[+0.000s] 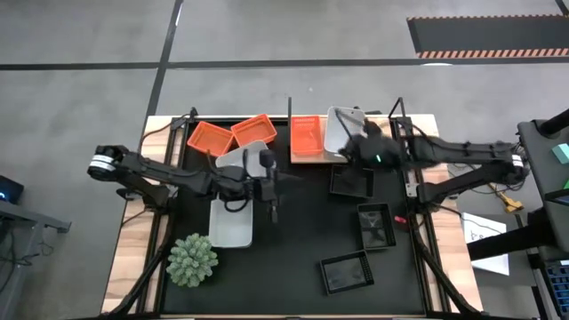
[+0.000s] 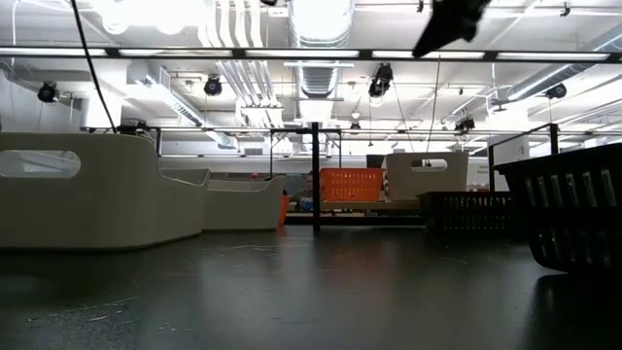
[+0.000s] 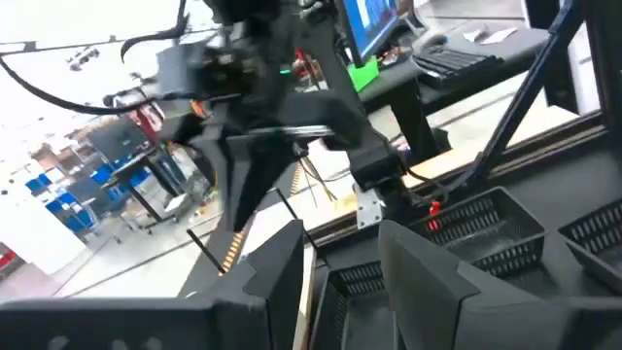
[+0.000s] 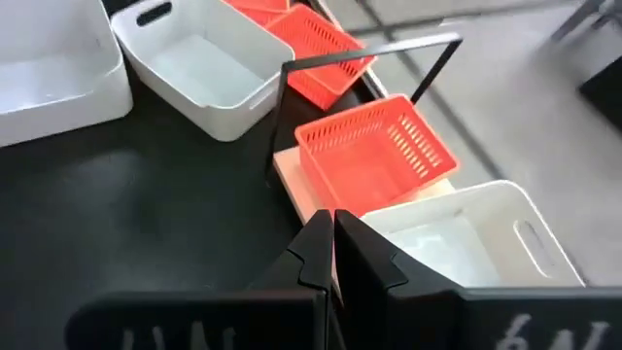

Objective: Stack baskets on shelf by color
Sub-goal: Put the bottom right white bin on the shelf

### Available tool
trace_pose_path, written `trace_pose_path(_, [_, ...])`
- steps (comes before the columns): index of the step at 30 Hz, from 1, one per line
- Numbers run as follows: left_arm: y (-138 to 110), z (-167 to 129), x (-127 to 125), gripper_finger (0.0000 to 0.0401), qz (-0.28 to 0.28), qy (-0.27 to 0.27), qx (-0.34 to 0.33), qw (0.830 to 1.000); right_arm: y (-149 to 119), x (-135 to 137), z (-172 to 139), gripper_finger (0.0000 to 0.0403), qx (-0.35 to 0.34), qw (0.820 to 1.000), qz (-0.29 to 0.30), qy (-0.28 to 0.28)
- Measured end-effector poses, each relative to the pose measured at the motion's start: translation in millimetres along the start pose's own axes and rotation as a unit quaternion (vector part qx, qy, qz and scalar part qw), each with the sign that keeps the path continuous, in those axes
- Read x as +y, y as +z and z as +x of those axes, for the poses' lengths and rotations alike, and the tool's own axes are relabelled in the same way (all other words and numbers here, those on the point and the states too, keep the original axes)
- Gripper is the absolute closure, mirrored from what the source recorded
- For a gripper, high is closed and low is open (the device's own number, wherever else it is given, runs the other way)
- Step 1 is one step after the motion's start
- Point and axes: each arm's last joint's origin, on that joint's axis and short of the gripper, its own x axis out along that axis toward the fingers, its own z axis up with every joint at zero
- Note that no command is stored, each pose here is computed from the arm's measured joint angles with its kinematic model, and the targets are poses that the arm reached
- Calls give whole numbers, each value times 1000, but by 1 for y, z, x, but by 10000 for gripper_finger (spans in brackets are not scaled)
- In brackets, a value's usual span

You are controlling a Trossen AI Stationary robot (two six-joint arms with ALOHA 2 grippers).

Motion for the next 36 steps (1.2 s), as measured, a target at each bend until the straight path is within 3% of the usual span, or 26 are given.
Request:
trace_pose_path(5, [-8, -15, 1, 280, 0, 2, 0, 1000, 17, -34, 42, 394, 56, 998, 24, 23])
trace_pose_path(8, [-12, -21, 1, 280, -2, 1, 2, 1000, 19, -63, 64, 394, 92, 994, 54, 9])
trace_pose_path(19, [-19, -44, 5, 280, -4, 2, 2, 1000, -27, -164, 149, 394, 225, 959, 170, -16])
trace_pose_path(26, [-16, -47, 7, 280, -5, 4, -3, 1000, -41, -188, 180, 394, 237, 951, 195, -35])
trace_pose_path(36, [-17, -47, 6, 280, -5, 4, -3, 1000, -23, -196, 194, 394, 203, 961, 179, -59])
